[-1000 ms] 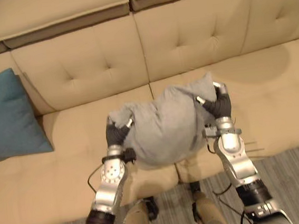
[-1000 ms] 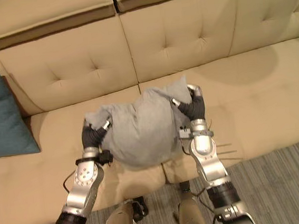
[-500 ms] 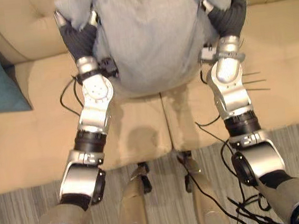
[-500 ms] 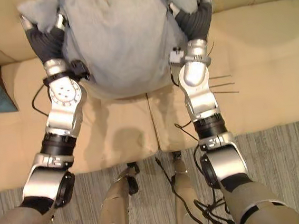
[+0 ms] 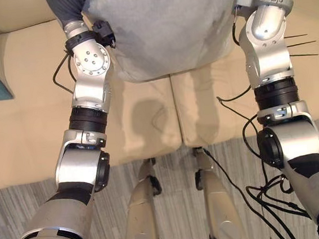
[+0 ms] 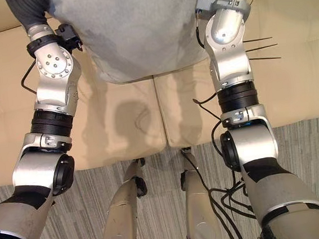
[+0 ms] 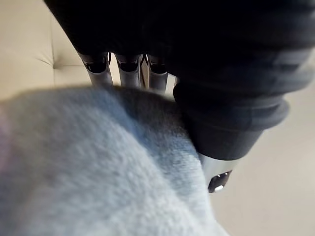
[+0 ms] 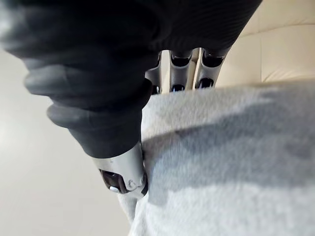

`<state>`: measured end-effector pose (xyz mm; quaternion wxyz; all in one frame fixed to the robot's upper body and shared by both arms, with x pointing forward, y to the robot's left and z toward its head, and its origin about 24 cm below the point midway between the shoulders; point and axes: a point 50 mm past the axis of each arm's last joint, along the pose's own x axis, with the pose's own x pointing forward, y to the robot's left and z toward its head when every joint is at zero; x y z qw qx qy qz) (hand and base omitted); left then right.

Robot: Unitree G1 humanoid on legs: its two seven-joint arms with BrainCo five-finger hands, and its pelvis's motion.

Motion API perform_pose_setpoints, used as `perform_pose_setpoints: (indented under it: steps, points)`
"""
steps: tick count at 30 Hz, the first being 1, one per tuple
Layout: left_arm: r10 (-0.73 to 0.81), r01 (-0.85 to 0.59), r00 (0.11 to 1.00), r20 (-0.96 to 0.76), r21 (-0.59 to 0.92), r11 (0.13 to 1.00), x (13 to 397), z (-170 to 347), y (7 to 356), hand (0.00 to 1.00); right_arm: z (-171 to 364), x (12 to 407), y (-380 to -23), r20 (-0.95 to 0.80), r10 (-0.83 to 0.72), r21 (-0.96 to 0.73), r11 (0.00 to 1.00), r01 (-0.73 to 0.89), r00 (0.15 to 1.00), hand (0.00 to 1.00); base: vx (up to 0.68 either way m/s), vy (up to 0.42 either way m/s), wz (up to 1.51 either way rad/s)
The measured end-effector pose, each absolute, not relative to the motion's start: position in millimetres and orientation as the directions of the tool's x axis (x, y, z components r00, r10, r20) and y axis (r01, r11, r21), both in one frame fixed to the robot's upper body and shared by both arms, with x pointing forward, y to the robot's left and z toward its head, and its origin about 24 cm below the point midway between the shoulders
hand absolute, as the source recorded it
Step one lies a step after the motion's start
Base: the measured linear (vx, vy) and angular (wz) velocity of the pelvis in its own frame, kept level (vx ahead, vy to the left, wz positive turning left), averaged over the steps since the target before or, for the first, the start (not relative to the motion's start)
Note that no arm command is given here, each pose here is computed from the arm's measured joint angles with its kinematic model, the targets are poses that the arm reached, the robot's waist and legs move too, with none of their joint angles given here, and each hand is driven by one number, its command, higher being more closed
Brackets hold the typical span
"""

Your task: Pick up cushions and gather them together orderly.

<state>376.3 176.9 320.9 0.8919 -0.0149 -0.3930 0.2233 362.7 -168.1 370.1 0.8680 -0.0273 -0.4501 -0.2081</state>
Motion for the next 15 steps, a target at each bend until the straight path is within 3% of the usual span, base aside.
perform_pose_setpoints:
  steps: [10, 15]
  points:
    - [0.555, -0.512, 0.504, 0.662, -0.288, 0.809, 353, 320, 271, 0.00, 385, 348, -239, 0.780, -0.411, 0.217, 0.884, 0.414, 0.471, 0.00, -0.01, -0.004, 0.01]
    - [0.497, -0.494, 0.598, 0.629, -0.199, 0.846, 340, 261, 286, 0.00, 315, 345, -271, 0.716, -0.375, 0.126, 0.899, 0.420, 0.588, 0.00, 0.00, 0.000, 0.00]
